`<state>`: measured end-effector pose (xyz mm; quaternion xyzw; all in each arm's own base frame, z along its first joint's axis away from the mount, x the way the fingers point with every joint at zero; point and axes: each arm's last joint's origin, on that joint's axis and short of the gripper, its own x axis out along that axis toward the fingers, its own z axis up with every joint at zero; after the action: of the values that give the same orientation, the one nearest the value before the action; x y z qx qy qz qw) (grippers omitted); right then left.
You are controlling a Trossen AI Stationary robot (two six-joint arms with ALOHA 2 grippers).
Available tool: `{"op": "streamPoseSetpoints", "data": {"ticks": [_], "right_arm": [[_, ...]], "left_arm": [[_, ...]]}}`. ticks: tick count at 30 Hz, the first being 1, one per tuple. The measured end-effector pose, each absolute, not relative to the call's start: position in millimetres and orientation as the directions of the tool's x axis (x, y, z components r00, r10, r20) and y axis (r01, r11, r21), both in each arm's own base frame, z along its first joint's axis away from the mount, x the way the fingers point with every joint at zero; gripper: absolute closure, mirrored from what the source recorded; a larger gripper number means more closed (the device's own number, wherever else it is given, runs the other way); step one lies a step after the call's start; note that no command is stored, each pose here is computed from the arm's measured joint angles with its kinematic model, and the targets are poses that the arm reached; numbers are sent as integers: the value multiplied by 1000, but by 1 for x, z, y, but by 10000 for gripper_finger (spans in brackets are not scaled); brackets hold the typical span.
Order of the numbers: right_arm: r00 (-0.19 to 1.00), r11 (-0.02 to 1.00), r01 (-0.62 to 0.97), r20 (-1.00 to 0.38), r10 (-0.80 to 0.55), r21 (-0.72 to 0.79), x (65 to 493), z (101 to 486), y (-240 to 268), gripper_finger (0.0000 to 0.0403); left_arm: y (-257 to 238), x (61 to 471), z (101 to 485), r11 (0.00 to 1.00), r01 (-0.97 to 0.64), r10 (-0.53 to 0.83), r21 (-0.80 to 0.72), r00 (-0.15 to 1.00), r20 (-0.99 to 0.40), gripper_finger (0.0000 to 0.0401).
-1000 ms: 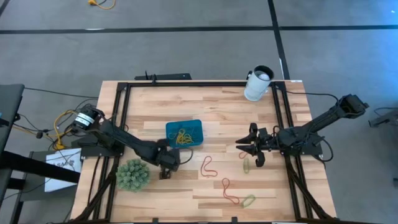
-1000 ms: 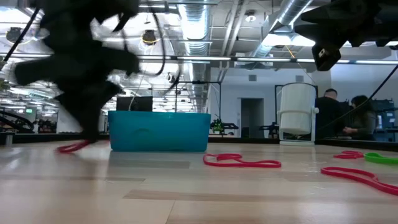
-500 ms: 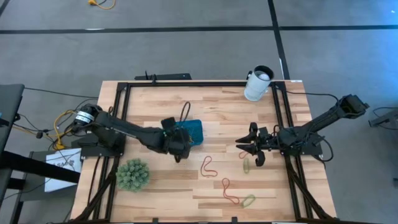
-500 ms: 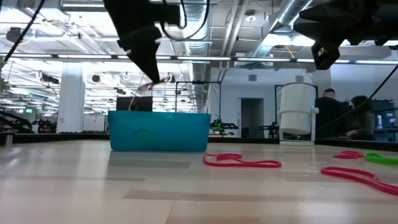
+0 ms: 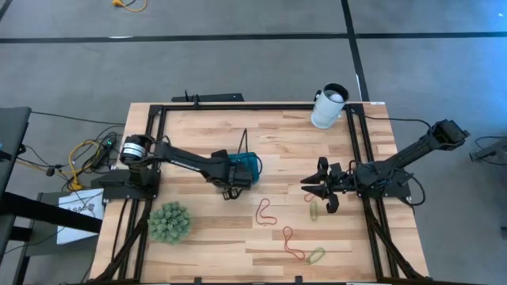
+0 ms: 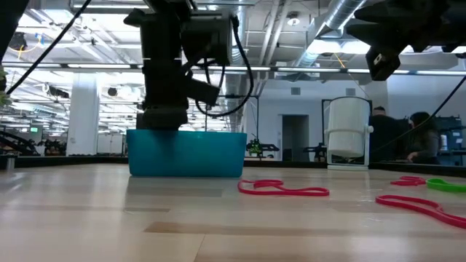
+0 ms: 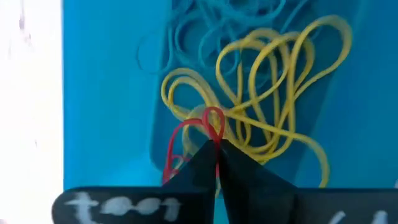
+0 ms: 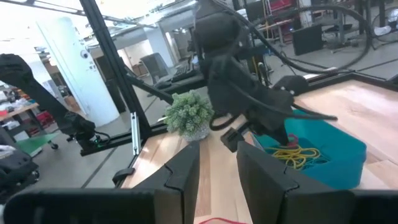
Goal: Pick and place items into bin
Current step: Put the red rubber band into the blue bin
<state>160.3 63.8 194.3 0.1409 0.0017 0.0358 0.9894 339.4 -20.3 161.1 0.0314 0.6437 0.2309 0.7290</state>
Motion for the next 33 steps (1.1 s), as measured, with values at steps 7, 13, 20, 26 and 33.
{"op": "streamPoseSetpoints", "data": {"ticks": [7,13,20,26,33], "right_arm": [[998,958,-68,3,70,278,160,194,64,301],[998,958,-68,2,71,277,160,194,64,301],[998,959,-67,-3,71,276,160,193,64,301],[997,961,-63,-20,70,270,160,192,63,301],[994,973,-75,-61,91,220,150,212,64,301]], "left_arm": [[-15,337,160,889,-291,378,353,33,-925,385],[-15,337,160,894,-275,375,353,31,-927,350],[-16,337,165,903,-251,363,348,15,-932,313],[-15,341,203,873,-236,442,426,19,-897,303],[-12,330,264,874,-198,478,444,177,-860,302]]}}
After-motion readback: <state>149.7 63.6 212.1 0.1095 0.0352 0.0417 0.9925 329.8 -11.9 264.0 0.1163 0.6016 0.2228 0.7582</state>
